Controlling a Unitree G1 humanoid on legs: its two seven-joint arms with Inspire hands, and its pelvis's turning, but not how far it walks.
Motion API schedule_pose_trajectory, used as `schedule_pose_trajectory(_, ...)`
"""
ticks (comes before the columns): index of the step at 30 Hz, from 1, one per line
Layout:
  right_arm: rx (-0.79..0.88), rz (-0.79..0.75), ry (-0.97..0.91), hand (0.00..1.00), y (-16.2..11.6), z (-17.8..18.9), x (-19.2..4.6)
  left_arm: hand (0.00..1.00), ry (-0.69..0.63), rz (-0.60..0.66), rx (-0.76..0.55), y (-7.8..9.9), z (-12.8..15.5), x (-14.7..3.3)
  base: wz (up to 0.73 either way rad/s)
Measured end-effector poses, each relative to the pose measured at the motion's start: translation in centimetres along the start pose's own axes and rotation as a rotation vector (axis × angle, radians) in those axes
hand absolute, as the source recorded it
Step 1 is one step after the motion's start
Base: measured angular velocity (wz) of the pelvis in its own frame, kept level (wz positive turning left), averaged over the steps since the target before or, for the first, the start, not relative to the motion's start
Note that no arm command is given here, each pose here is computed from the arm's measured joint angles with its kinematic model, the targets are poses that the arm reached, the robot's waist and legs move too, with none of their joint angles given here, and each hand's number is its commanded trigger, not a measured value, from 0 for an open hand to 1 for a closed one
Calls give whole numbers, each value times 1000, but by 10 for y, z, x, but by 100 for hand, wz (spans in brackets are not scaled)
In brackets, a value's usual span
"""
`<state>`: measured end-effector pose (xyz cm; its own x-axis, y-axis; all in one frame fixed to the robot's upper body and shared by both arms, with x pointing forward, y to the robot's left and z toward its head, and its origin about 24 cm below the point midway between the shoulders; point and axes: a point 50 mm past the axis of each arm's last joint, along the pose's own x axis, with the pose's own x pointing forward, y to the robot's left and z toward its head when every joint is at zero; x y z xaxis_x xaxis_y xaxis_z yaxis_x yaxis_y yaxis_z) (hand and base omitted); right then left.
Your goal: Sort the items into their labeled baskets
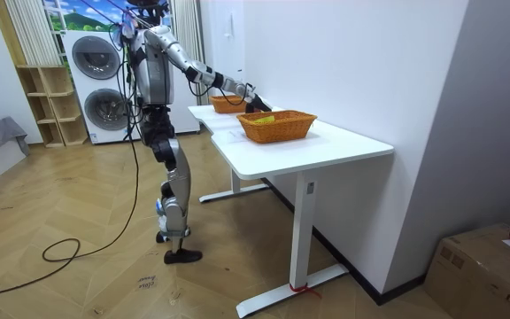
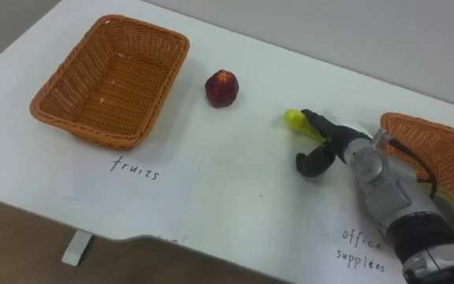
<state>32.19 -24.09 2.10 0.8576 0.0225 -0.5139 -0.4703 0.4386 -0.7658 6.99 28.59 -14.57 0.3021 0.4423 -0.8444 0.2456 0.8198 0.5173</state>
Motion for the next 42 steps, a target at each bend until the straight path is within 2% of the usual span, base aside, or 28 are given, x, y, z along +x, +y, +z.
schedule_pose_trajectory(5,-4,0,-6,0,0,2,0,0,-4,1,0,0,1,0,0)
schedule_pose_trajectory(6,-5,0,-7,36,0,2,0,0,-6,3,0,1,1,0,0)
schedule_pose_trajectory(7,-6,0,-8,62,0,2,0,0,-9,5,1,2,1,0,0)
schedule_pose_trajectory(8,-6,0,-8,100,0,2,0,0,-11,6,1,2,2,0,0)
schedule_pose_trajectory(21,-97,-80,-16,100,-9,8,-2,0,-45,13,-3,5,7,0,0)
schedule_pose_trajectory(27,-161,-70,-5,100,-5,9,-2,0,-49,3,-2,6,8,0,0)
schedule_pose_trajectory(42,-151,-63,-20,100,-5,11,-3,0,-46,-18,0,4,4,1,0)
